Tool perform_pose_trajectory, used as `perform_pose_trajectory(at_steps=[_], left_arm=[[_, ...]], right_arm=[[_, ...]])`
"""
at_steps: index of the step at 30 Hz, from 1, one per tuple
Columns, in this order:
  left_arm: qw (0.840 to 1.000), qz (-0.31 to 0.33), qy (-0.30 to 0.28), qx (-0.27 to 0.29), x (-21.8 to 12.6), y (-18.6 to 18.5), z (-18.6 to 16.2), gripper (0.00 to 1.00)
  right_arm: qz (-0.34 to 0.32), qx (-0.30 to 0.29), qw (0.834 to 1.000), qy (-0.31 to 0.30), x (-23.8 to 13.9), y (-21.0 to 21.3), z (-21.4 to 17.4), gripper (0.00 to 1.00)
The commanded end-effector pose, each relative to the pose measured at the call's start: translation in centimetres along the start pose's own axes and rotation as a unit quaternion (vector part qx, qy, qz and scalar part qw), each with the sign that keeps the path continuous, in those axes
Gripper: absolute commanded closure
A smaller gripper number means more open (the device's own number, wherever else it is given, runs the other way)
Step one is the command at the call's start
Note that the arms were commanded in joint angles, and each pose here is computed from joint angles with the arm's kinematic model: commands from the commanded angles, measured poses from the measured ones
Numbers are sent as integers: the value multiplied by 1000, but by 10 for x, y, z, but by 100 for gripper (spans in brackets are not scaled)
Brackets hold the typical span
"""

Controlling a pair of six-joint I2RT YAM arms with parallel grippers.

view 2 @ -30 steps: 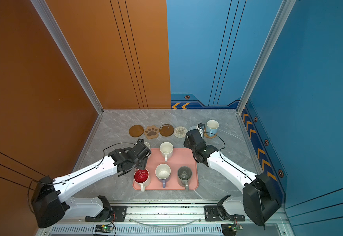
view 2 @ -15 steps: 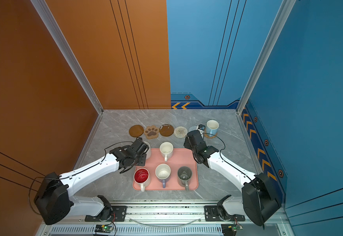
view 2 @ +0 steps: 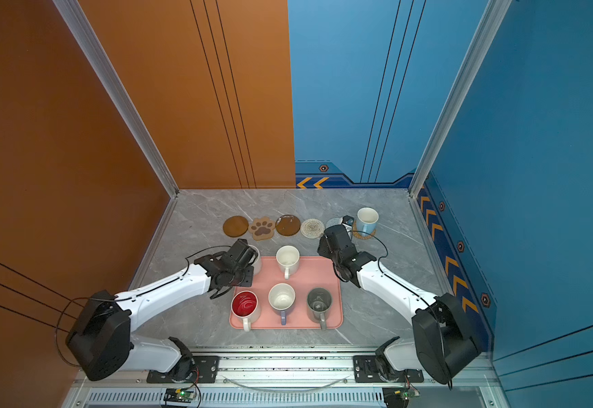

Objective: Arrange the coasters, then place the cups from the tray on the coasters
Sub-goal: 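Lower the left gripper into the speckled mug and grip its rim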

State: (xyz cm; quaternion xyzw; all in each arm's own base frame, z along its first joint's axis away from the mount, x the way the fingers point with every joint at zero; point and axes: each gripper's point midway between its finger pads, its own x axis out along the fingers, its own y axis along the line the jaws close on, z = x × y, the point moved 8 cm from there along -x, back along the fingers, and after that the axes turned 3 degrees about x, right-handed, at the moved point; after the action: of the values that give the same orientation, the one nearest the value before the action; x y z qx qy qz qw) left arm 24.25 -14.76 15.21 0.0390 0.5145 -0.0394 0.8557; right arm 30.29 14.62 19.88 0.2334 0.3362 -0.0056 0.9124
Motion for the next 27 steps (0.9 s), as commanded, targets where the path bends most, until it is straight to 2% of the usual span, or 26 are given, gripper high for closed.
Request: perform_pose_trajectory(at_steps=[1,10,16,23,27], left_arm=[[1000,-8,8,4,8,1,-1,54],[1000,-3,22,-5,18,3,-1,61],[1000,-6,22,-4,18,3,1,76],[1000,-2,14,-6,12,6,4,100],[1000,-5,5,-6,4,6,8,100]], right_arm=[[1,7,1000,3,3,-2,-1,37],[-8,10,1000,10,7,-6,-2,37],[-12,10,1000,17,11,-7,-4,37],[-5,13,1000,22,11,-5,-3,37],[-6,14,1000,22,12,-6,-3,37]])
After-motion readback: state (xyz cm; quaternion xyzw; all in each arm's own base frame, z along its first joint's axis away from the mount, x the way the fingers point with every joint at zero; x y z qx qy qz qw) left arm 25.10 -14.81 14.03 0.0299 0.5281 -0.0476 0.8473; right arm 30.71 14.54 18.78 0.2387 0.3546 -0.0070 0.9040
